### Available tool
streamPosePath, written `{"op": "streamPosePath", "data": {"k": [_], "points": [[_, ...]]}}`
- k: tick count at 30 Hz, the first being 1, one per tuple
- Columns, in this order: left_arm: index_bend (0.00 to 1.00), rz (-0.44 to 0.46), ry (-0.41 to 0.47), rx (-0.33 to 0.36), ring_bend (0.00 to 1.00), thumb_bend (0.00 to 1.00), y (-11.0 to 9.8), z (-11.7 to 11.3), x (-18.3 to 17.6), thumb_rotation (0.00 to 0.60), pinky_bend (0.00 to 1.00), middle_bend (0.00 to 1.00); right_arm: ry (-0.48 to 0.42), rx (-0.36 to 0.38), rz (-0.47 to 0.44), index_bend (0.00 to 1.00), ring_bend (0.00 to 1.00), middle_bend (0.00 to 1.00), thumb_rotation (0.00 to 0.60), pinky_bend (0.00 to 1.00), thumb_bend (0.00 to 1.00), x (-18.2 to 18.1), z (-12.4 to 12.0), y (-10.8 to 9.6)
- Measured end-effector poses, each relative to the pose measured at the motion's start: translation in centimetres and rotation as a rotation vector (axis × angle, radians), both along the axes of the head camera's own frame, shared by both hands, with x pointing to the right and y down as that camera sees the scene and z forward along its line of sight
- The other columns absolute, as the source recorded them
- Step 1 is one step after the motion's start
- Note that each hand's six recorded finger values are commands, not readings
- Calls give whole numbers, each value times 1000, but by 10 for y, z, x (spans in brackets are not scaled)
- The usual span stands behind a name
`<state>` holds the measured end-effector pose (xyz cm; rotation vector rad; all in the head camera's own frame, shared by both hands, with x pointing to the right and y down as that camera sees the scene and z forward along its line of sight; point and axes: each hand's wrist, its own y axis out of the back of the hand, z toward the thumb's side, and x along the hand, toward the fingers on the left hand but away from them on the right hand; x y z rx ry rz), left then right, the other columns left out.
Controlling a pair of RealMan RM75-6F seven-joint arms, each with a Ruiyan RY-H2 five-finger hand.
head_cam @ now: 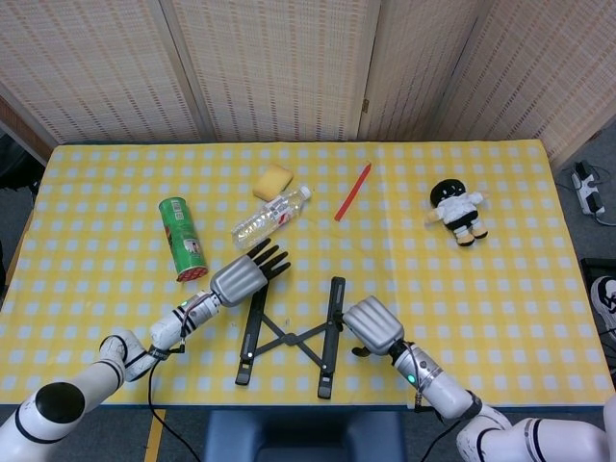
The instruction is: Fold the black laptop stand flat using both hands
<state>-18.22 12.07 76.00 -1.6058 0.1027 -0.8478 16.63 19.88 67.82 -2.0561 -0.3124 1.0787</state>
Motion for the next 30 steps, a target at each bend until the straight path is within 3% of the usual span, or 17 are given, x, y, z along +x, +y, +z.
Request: {"op": "streamPosePath", "data": {"k": [11,30], "points": [[40,8,12,-5,18,95,5,1,2,600,0,69,38,9,-25,524,810,752,600,742,0,1,16,6],[40,-4,25,-18,19,95,7,0,4,600,0,69,37,92,-102,524,835,776,600,755,0,-24,34,18]]}}
